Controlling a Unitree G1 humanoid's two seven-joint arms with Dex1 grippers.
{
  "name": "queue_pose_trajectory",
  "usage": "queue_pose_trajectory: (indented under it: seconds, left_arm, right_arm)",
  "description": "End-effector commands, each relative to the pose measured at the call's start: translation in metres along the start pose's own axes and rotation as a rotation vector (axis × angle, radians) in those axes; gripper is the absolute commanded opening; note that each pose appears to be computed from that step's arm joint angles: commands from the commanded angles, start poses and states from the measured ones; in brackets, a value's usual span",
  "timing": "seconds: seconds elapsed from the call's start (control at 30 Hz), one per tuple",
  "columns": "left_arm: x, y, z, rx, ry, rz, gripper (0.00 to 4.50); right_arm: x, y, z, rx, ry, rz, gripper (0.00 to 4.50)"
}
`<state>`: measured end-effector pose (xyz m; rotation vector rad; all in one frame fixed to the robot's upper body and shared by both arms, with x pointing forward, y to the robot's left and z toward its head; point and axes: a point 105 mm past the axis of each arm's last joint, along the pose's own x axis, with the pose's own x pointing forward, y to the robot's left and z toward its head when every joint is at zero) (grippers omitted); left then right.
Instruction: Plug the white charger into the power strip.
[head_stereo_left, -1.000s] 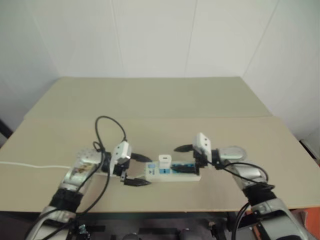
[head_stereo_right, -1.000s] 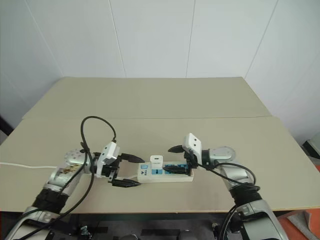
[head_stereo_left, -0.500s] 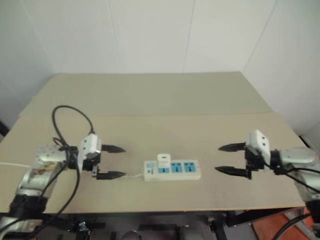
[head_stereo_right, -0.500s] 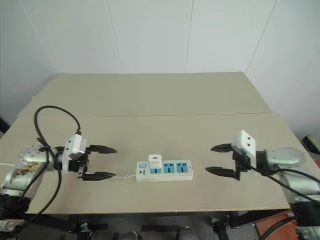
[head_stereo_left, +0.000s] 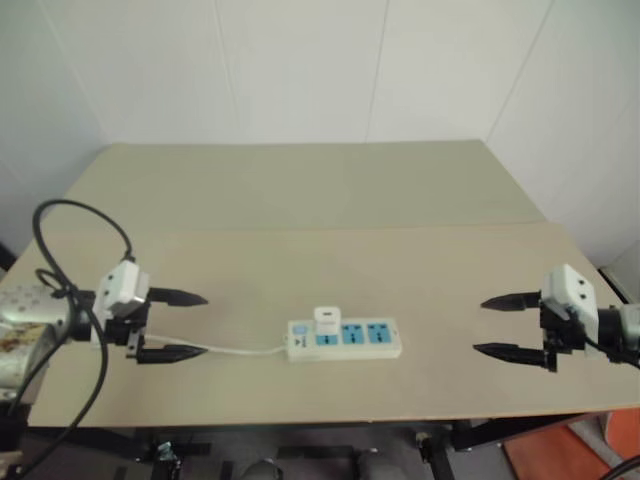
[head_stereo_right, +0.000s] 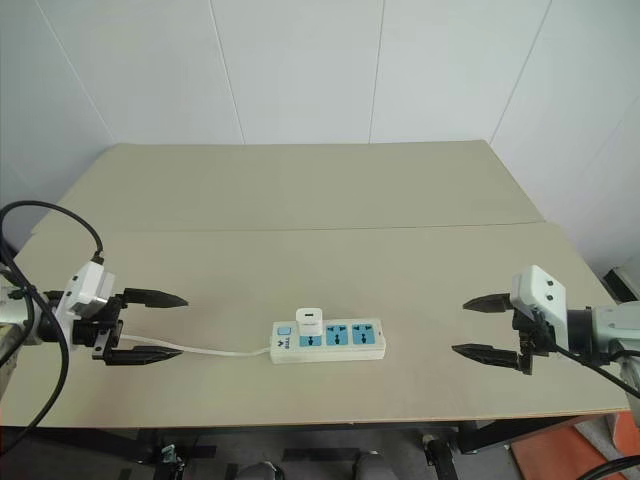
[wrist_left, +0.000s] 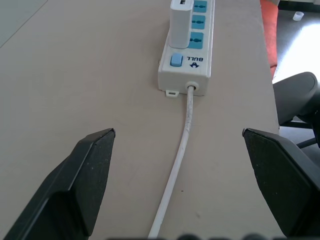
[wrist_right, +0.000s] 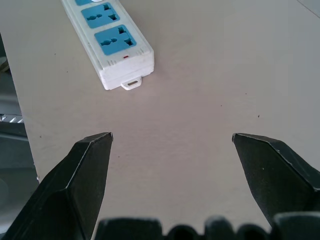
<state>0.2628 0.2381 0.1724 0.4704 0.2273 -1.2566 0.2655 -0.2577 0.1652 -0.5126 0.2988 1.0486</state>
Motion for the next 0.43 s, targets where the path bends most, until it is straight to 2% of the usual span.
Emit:
queue_pose_trajectory:
  seconds: [0.03,0.43]
  left_arm:
    - [-0.0037,0.0026,0.0101,0.033,-0.023,0.011,4.45]
    - [0.0035,0.0042,0.0129,0.035,-0.039,-0.002,4.45]
  right_arm:
    - [-0.0057,-0.0009,0.0145,-0.045,-0.034,-0.013,4.50]
    - [-0.0011,0.0033,0.0129,-0.049,-0.038,-0.018,4.50]
